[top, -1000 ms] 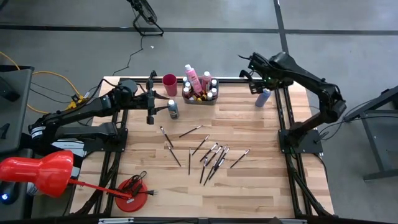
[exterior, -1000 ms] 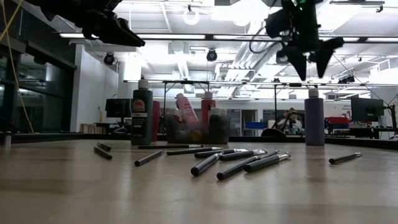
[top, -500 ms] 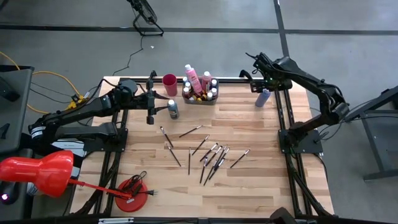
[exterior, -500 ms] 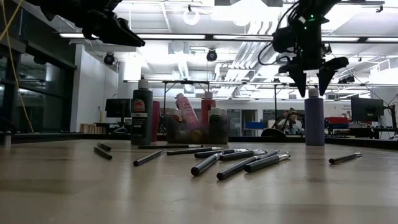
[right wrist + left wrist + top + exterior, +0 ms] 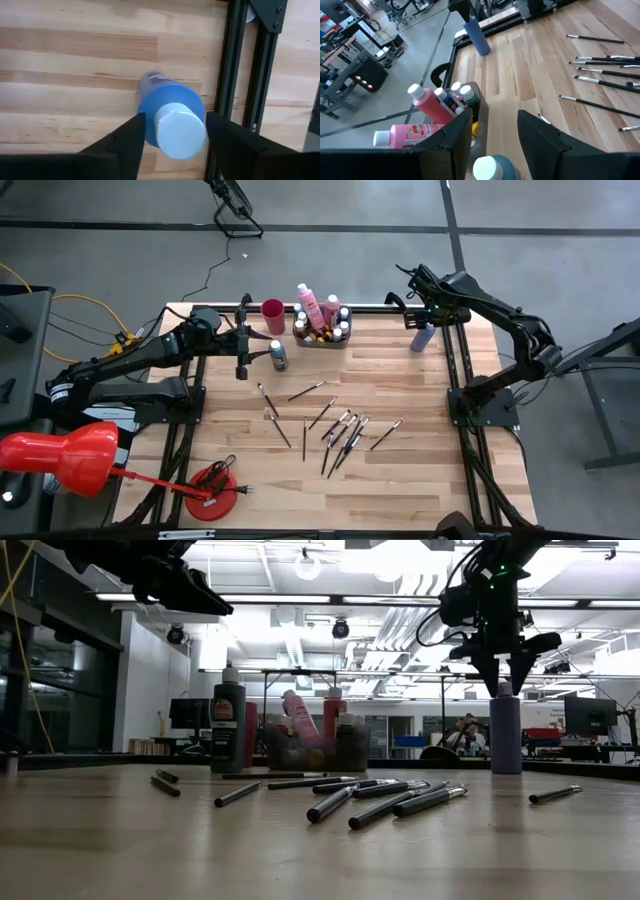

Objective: Pick & Place Paint Supplies
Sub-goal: Put the big blue paint bottle into the black bin

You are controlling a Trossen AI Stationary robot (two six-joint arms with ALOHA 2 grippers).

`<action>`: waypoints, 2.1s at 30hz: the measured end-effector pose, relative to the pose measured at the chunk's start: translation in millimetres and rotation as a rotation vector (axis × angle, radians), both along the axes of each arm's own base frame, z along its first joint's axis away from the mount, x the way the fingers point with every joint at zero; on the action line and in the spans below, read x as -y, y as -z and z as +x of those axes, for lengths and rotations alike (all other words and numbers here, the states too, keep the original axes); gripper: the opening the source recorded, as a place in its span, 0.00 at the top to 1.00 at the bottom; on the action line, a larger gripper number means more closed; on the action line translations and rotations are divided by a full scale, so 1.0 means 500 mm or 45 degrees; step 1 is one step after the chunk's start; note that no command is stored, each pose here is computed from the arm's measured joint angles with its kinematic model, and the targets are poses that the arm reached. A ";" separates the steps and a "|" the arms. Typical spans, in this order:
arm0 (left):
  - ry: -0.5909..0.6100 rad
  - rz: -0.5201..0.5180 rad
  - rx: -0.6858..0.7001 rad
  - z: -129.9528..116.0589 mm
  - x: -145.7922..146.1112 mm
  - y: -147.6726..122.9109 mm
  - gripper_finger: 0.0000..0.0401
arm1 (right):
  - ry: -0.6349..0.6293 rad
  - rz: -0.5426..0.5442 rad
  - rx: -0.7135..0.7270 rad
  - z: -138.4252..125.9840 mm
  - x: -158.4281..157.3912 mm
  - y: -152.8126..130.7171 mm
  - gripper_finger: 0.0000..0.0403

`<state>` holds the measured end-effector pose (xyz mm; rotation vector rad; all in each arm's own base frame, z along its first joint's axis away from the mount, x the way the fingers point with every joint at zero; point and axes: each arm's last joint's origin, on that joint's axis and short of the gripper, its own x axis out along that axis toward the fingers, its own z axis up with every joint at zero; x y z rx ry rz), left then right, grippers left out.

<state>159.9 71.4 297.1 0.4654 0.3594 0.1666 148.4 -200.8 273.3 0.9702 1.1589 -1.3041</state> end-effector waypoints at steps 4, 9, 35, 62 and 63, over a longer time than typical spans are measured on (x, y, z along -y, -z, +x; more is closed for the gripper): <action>-0.003 0.001 0.000 0.000 0.000 0.000 0.62 | -0.014 -0.002 -0.006 0.000 0.000 0.000 0.62; -0.003 0.001 0.000 0.000 0.000 0.000 0.62 | -0.036 -0.013 -0.021 0.000 0.001 -0.001 0.72; -0.017 0.006 -0.001 0.000 -0.001 0.000 0.62 | -0.519 -0.490 0.728 0.126 -0.069 -0.321 0.72; -0.036 -0.027 0.006 0.000 -0.001 0.000 0.62 | -0.855 -0.251 0.489 0.413 0.038 -0.161 0.72; -0.036 -0.027 0.006 0.000 -0.001 0.000 0.62 | -0.851 -0.254 0.469 0.416 0.041 -0.153 0.72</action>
